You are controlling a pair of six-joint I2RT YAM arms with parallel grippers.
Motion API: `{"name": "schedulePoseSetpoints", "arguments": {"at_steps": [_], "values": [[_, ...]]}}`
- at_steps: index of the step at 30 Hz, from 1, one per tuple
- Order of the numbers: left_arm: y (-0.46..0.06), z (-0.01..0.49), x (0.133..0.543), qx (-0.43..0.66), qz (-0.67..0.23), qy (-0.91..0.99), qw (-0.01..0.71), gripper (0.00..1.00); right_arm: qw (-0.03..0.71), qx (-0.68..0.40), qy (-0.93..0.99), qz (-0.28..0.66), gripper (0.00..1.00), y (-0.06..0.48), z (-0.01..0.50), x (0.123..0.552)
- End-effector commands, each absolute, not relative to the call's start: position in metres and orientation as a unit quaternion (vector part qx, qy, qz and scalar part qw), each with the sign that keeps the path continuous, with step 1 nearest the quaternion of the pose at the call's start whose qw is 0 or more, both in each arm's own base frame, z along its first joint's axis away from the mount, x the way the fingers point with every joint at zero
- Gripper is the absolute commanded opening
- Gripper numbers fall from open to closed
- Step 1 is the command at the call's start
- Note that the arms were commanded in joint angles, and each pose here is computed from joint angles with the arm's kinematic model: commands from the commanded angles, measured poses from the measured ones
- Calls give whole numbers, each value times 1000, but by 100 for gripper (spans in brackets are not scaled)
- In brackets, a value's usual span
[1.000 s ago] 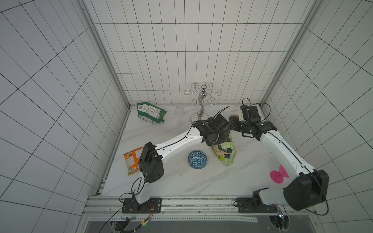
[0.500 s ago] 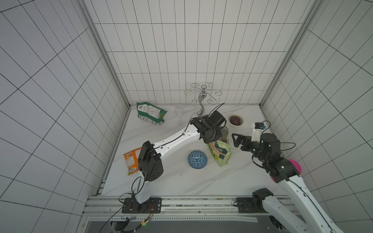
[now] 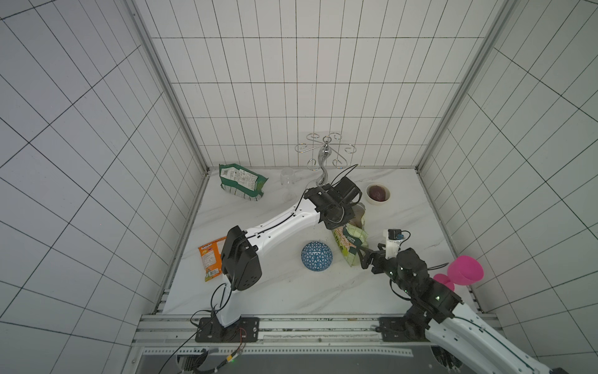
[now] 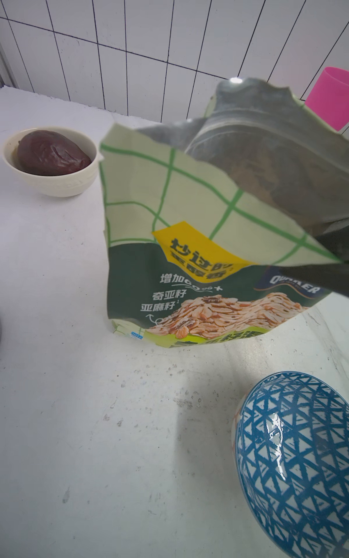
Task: Pour the oats into the breakfast bowl
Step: Open the oats bag at the center of the board.
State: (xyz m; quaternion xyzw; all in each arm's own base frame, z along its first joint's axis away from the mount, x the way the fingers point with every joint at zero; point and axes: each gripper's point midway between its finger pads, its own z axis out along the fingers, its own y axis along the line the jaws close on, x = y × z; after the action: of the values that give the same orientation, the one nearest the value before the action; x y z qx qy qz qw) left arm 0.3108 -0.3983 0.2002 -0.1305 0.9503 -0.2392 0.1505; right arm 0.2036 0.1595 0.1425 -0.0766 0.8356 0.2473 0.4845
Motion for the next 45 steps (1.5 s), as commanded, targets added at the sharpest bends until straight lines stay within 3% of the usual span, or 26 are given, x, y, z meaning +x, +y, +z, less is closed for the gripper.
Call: {"name": "schedulePoseSetpoints", "arguments": {"at_steps": [1,25,45], "values": [[-394,241,324,-147,-276,930,192,0,522,-68,810,258,99,167,143,211],[-389,244,322,-171,-275,926,192,0,533,-133,821,154,99,188,74,231],[-382,245,316,-200,-277,920,190,0,548,-107,821,120,99,188,47,248]]}}
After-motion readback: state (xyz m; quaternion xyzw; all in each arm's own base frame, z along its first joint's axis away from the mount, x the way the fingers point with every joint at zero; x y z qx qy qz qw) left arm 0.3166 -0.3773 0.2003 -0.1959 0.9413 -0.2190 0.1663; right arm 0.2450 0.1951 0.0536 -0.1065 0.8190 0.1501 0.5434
